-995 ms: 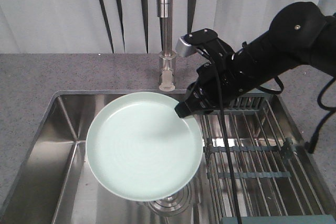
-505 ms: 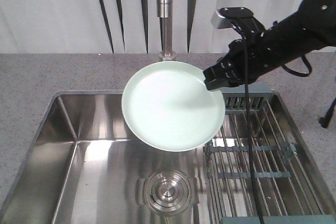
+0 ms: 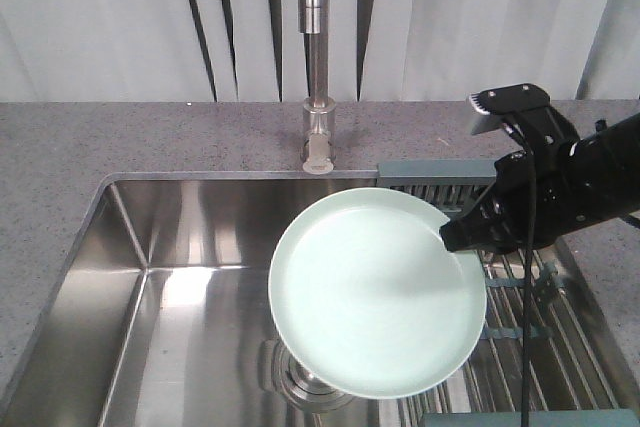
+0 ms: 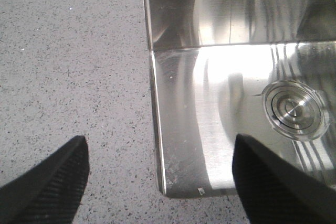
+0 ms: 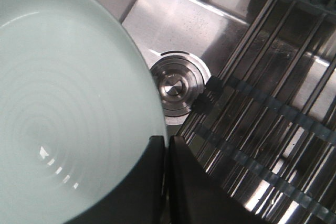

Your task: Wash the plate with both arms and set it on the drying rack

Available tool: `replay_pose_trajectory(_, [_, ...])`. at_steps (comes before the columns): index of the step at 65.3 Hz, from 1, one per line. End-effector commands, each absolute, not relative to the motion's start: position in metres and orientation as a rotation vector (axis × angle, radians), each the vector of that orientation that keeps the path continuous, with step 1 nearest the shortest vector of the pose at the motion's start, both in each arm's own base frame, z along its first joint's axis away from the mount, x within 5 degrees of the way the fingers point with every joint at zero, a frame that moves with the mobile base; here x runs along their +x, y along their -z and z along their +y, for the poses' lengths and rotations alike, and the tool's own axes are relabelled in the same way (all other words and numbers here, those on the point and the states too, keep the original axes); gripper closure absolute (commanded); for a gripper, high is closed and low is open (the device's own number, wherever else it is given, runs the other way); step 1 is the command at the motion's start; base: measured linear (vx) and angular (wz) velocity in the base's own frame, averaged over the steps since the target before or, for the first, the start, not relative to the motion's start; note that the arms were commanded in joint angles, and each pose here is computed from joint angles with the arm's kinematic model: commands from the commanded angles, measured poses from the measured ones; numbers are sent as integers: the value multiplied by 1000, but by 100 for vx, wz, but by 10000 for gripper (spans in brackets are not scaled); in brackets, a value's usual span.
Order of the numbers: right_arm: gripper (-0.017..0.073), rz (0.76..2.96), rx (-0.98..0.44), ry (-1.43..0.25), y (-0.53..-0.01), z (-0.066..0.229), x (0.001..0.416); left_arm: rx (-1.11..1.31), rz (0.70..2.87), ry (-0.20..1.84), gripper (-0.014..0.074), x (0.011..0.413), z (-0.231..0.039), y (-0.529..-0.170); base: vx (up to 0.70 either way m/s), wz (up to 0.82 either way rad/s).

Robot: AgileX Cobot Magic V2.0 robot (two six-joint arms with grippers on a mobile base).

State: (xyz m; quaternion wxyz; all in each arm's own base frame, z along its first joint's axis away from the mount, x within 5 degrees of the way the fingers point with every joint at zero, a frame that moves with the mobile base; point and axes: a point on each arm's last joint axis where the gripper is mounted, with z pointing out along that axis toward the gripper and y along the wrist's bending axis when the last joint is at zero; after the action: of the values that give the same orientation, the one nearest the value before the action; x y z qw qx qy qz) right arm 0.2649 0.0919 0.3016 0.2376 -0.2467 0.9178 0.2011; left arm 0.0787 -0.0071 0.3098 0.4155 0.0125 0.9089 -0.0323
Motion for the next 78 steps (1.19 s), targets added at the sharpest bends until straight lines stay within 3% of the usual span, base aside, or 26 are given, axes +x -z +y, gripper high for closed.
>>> replay_pose_trajectory(1, [564, 2423, -674, -556, -319, 101, 259, 19, 2212, 89, 60, 83, -7, -320, 0, 0])
replay_pose_trajectory(34, [564, 2356, -807, -630, -322, 159, 264, 19, 2212, 89, 60, 83, -7, -320, 0, 0])
replay_pose_trajectory(64, [564, 2307, -812, -634, -333, 185, 322, 19, 2212, 89, 60, 83, -7, -320, 0, 0])
replay_pose_trajectory(78, [564, 2313, -758, -634, -336, 175, 355, 19, 2212, 89, 60, 83, -7, -320, 0, 0])
